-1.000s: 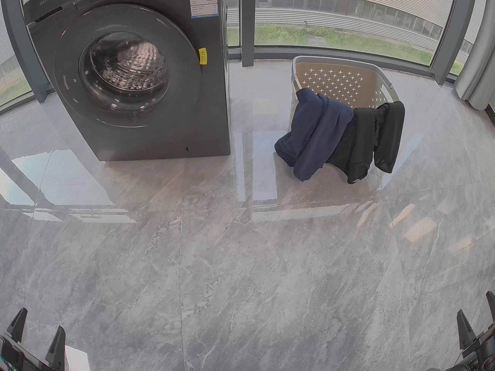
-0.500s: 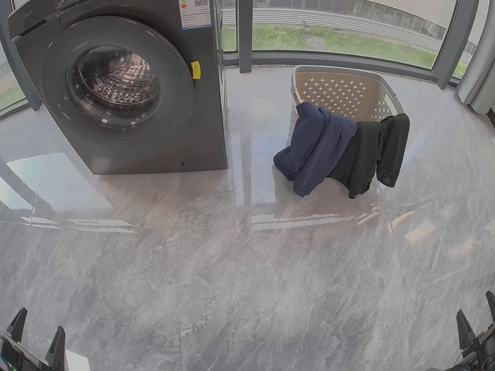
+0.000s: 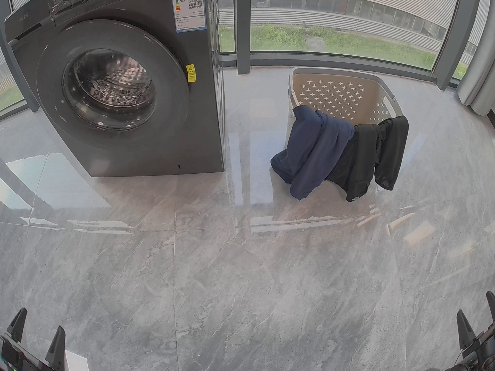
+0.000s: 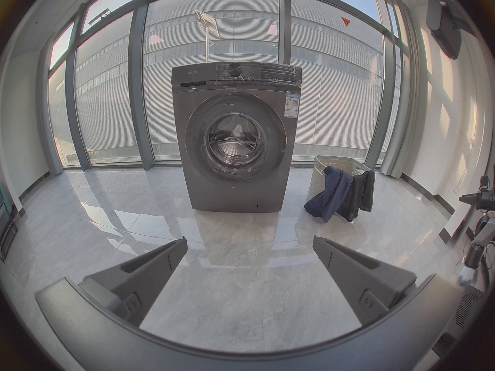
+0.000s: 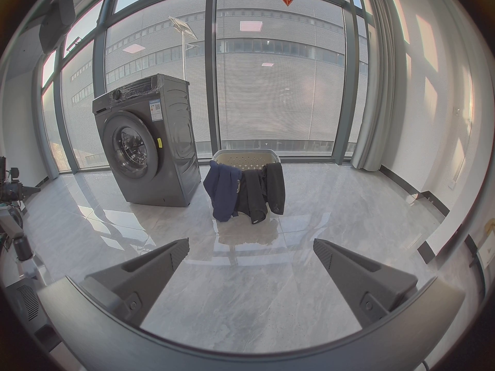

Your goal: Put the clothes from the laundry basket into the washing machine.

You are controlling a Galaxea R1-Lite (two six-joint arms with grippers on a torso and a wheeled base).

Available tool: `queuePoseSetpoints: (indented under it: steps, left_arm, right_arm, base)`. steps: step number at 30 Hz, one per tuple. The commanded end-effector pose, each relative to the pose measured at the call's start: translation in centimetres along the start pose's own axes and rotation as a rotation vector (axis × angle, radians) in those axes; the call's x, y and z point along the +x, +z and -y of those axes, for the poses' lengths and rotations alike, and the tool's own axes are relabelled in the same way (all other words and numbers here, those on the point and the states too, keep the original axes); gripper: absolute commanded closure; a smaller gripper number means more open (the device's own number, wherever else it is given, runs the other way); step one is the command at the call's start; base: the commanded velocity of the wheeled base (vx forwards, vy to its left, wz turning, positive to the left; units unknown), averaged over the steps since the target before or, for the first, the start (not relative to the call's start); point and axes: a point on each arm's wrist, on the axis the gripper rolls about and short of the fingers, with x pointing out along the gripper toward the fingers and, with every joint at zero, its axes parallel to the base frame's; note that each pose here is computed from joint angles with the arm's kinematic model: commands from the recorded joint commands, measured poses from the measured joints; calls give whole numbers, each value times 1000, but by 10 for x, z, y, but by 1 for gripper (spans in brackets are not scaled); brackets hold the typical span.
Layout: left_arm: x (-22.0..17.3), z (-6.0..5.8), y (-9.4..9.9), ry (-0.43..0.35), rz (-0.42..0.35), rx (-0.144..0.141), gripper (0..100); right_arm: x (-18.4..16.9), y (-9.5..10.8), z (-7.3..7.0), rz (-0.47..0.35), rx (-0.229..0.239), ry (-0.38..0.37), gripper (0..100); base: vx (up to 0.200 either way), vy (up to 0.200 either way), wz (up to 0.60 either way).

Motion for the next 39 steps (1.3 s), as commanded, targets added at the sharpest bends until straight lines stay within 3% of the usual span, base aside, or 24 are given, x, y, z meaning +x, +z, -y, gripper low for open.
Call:
queuePoseSetpoints:
  steps: [1, 11, 15, 21, 39]
  left_arm:
    - [0, 0, -5, 0, -6, 2, 0]
    - [0, 0, -5, 0, -6, -4, 0]
    - [0, 0, -5, 0, -4, 7, 0]
    - [0, 0, -5, 0, -6, 4, 0]
    - [0, 0, -5, 0, -6, -3, 0]
  right_arm:
    - [0, -5, 0, -4, 0, 0, 0]
    - [0, -5, 0, -4, 0, 0, 0]
    - [0, -5, 0, -4, 0, -1, 0]
    - [0, -5, 0, -4, 0, 0, 0]
    - [0, -5, 0, -4, 0, 0, 0]
  base:
    - [0, -200, 0]
    - [0, -200, 0]
    - [0, -200, 0]
    - [0, 0, 0]
    - [200, 0, 0]
